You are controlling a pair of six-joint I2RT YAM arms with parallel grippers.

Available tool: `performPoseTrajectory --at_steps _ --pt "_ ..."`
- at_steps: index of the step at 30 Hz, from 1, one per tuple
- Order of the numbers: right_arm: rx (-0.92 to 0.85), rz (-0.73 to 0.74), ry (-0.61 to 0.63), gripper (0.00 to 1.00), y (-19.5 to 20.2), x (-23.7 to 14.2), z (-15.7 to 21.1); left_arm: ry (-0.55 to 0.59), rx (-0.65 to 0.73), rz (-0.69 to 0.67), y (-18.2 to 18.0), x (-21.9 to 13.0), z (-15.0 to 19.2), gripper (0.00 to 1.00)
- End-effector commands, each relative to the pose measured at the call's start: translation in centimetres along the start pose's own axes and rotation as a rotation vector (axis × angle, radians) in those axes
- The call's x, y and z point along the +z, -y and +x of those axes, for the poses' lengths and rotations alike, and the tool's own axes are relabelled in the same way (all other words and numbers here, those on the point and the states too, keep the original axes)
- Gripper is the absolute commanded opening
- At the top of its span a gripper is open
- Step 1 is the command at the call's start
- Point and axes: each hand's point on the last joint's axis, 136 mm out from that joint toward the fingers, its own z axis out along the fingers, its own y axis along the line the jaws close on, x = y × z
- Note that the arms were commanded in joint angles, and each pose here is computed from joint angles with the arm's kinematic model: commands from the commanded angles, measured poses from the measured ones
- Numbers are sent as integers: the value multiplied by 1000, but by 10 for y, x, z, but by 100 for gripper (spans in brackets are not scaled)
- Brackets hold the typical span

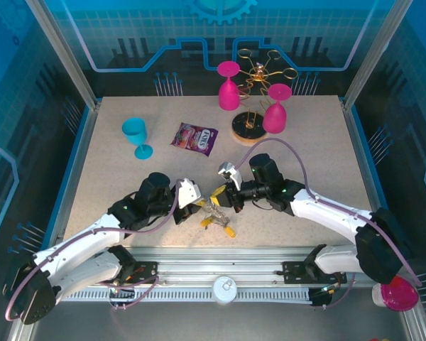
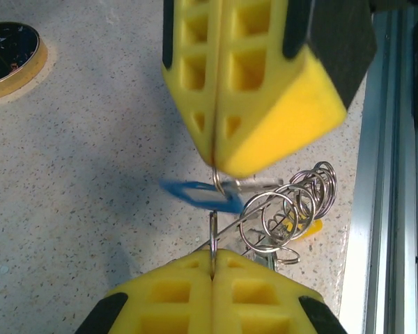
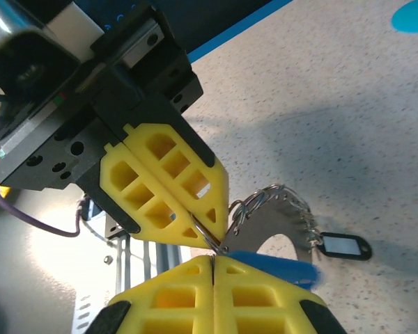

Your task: Put the keys on the keyring

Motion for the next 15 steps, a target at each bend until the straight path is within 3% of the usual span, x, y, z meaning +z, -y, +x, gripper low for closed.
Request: performPoseTrajectory --at_steps 1,15 --pt "-14 -70 29 0 -10 0 -14 52 -29 22 3 2 -9 0" --pt "-12 -54 7 0 -8 5 -9 53 -48 17 3 4 -9 0"
